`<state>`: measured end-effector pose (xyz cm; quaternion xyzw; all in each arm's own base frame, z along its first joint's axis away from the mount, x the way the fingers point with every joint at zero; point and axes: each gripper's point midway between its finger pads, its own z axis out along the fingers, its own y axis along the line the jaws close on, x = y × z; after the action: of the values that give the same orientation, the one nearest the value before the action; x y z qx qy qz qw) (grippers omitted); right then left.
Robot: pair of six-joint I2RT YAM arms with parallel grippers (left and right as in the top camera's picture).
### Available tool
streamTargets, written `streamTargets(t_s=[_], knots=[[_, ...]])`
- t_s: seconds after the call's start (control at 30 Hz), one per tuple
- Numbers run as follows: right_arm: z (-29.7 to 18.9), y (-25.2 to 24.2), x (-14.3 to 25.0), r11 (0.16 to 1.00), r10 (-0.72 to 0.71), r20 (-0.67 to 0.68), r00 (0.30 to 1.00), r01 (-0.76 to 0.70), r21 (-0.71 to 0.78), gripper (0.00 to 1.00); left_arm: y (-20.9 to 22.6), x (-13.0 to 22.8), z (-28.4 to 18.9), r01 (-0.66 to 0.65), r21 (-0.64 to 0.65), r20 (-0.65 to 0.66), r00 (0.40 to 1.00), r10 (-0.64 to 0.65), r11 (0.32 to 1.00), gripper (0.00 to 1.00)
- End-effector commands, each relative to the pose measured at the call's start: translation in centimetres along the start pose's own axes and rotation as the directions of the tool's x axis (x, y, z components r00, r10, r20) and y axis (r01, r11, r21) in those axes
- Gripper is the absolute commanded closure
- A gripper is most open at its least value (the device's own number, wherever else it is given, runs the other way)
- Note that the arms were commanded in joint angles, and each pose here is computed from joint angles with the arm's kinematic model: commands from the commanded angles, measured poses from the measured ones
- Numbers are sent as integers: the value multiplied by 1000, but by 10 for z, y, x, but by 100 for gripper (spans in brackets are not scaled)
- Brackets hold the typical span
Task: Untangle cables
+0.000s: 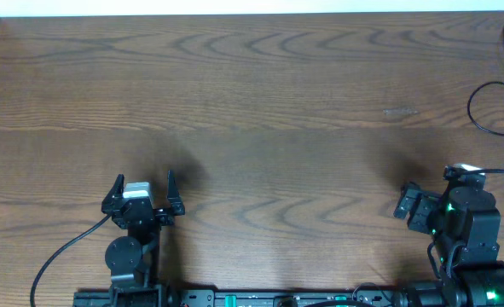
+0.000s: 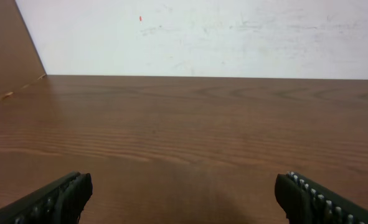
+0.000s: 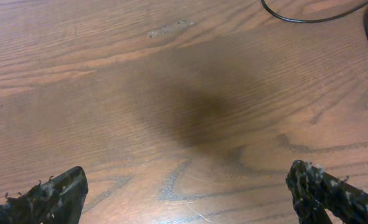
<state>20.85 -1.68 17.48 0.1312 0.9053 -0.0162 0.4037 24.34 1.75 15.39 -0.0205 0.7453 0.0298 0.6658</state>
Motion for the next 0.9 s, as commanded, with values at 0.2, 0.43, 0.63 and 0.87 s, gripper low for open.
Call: streamTargets(t_s=[0.2, 0.43, 0.63, 0.87], knots=[[0, -1, 0, 1000, 6, 4, 1000, -6, 7, 1, -9, 16, 2, -26, 23, -39, 999, 26, 999, 2], [0, -1, 1, 1000, 5, 0, 1000, -5, 8, 1, -10, 16, 2, -25, 29, -39, 999, 26, 999, 2], [0, -1, 2, 1000, 5, -2, 1000, -5, 9, 1, -10, 17, 2, -26, 28, -41, 999, 27, 999, 2], [0, -4, 9, 1000, -2, -34, 999, 2, 18, 1, -10, 17, 2, -26, 28, -41, 999, 27, 999, 2]])
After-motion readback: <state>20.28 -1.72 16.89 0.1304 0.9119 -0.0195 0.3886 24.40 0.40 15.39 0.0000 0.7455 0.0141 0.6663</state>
